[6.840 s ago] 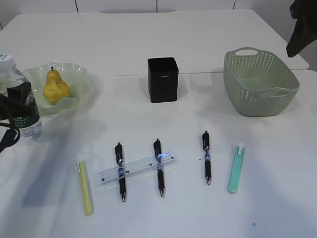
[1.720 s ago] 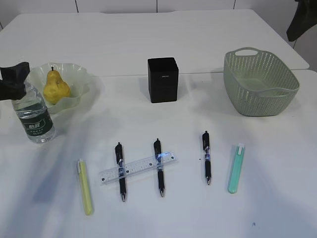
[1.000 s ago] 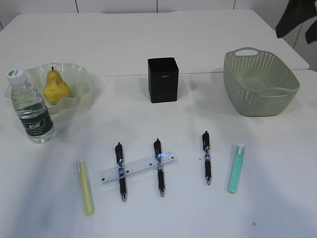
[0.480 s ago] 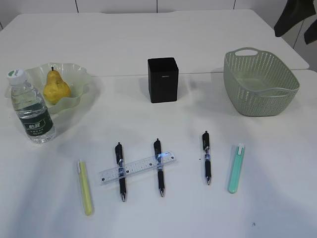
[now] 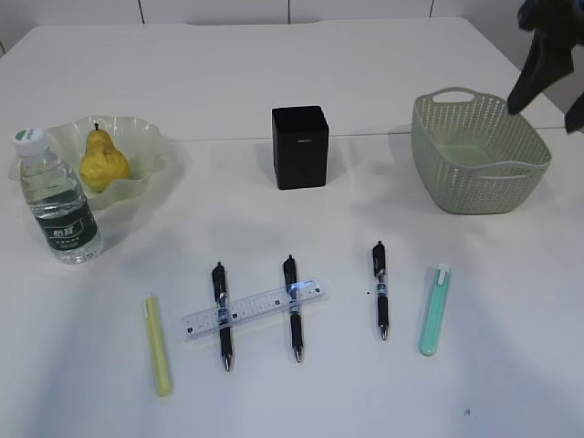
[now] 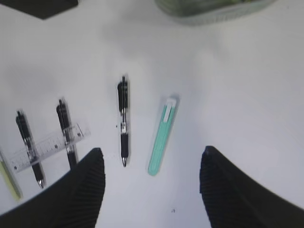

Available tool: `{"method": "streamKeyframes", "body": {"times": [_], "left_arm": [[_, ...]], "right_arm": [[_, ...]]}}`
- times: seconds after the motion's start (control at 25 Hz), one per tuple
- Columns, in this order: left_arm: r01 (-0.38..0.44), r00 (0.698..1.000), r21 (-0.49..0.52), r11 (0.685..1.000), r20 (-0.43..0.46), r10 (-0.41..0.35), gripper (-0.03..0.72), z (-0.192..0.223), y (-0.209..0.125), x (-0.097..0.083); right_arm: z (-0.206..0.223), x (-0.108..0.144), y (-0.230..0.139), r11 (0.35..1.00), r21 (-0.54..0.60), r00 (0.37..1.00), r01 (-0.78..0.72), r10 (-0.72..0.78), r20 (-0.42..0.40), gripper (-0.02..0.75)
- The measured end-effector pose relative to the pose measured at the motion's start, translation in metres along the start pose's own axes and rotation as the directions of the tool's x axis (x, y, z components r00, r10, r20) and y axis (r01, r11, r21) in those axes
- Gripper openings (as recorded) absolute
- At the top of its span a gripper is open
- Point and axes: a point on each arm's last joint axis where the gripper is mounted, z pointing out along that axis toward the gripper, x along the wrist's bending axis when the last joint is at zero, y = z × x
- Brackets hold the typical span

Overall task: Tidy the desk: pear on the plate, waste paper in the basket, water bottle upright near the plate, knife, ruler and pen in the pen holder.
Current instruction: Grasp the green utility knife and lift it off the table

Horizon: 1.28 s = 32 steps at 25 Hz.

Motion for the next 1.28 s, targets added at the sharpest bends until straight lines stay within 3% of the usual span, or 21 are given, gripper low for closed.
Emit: {"method": "streamKeyframes", "body": {"times": [0.36,0.96,1.28], "left_arm": [[0.016,1.0,0.112,0.994,0.021,-0.019,0.561,-0.004,-0.006,-0.002],[0.047,0.997,0.159,0.986,0.048,-0.056,0.561,-0.004,-0.01,-0.005],[0.071,0.995,0.16,0.985,0.064,-0.083,0.561,-0.004,-0.01,-0.007]], "right_arm": [[0.058,-0.021,-0.043,0.965,0.245,0.996,-0.092,0.084,0.042,0.496],[0.063,-0.017,-0.039,0.949,0.238,0.978,-0.207,0.2,0.053,0.496],[0.099,0.011,-0.038,0.941,0.252,0.973,-0.227,0.232,0.01,0.496]]}}
